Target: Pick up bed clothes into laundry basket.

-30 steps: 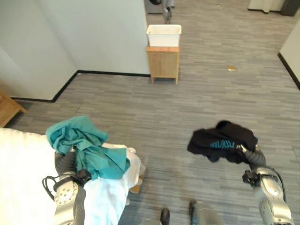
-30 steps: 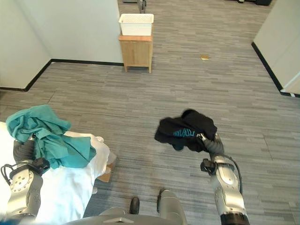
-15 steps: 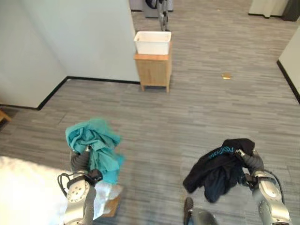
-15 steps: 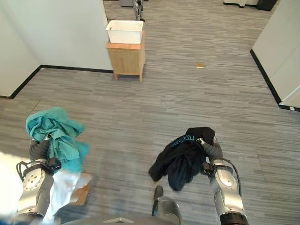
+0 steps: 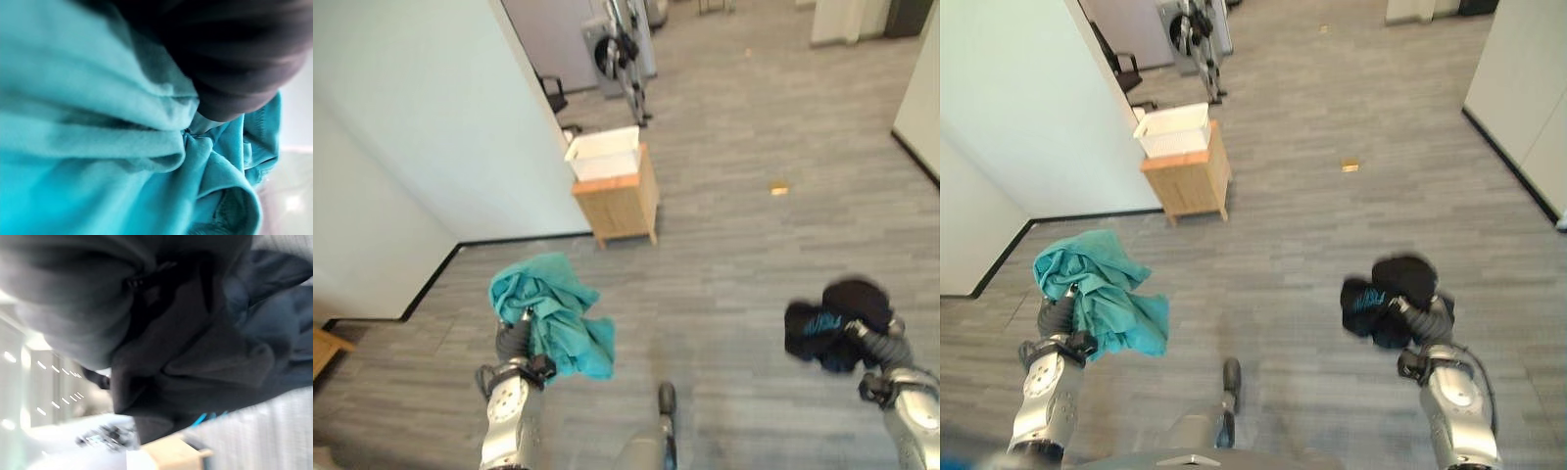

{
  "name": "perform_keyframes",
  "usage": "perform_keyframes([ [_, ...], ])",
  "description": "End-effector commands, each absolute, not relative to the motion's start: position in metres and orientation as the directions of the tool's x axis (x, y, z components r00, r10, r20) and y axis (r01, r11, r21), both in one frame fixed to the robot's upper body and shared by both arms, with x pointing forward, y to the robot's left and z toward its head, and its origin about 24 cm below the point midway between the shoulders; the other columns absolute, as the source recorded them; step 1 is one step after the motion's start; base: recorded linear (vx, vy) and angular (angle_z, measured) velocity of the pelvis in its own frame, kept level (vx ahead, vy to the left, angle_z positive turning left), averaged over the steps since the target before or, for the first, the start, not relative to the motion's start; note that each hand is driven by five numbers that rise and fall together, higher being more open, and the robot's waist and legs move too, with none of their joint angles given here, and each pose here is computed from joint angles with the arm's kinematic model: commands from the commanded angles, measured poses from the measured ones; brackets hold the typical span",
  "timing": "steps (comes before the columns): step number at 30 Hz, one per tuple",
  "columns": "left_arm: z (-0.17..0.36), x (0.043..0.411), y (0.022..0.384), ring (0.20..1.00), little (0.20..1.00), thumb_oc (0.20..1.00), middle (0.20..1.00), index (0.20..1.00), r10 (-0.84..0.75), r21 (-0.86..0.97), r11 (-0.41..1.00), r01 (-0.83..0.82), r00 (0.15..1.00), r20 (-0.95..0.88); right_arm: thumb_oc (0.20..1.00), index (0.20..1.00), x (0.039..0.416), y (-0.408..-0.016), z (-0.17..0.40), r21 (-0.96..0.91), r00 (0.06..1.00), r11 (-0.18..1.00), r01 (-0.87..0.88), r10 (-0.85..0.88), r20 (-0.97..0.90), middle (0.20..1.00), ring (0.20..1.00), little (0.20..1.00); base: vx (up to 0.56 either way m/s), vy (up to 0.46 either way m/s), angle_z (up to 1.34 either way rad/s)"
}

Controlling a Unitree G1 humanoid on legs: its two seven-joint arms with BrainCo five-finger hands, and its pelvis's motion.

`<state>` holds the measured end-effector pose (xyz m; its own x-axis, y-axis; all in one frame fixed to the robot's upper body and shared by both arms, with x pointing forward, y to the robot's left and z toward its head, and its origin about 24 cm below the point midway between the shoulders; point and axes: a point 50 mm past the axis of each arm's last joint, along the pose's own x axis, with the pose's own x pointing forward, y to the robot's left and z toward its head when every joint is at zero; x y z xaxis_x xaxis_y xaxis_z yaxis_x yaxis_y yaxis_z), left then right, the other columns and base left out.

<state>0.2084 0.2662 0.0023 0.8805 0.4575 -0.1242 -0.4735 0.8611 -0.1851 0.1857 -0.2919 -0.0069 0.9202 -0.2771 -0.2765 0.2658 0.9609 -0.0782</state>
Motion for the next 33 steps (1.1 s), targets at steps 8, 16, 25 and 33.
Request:
perform_keyframes([
  [8,0.066,0.219,0.301,0.2,0.2,0.2,0.2,0.2,0.463,-0.052,0.886,-0.46,0.874,0.15,0.2,0.2,0.243,-0.239,0.043,0.015,0.997,0.997,0.069,-0.069,0.022,0.2,0.2,0.2,0.49,0.212,0.01],
  [16,0.073,0.227,0.298,0.2,0.2,0.2,0.2,0.2,0.421,-0.055,0.907,-0.419,0.889,0.179,0.2,0.2,0.226,-0.259,0.027,0.02,0.989,0.99,0.137,-0.135,-0.059,0.2,0.2,0.2,0.67,-0.073,0.76],
  [25,0.058,0.222,0.295,0.2,0.2,0.2,0.2,0.2,0.452,-0.091,0.892,-0.443,0.883,0.126,0.2,0.2,0.23,-0.265,0.032,0.012,0.99,0.991,0.136,-0.135,-0.045,0.2,0.2,0.2,0.54,-0.218,0.51],
  [33,0.057,0.227,0.289,0.2,0.2,0.2,0.2,0.2,0.435,-0.169,0.894,-0.414,0.893,0.113,0.2,0.2,0.234,-0.281,0.048,-0.004,0.978,0.978,0.207,-0.207,0.013,0.2,0.2,0.2,0.35,-0.221,0.21],
])
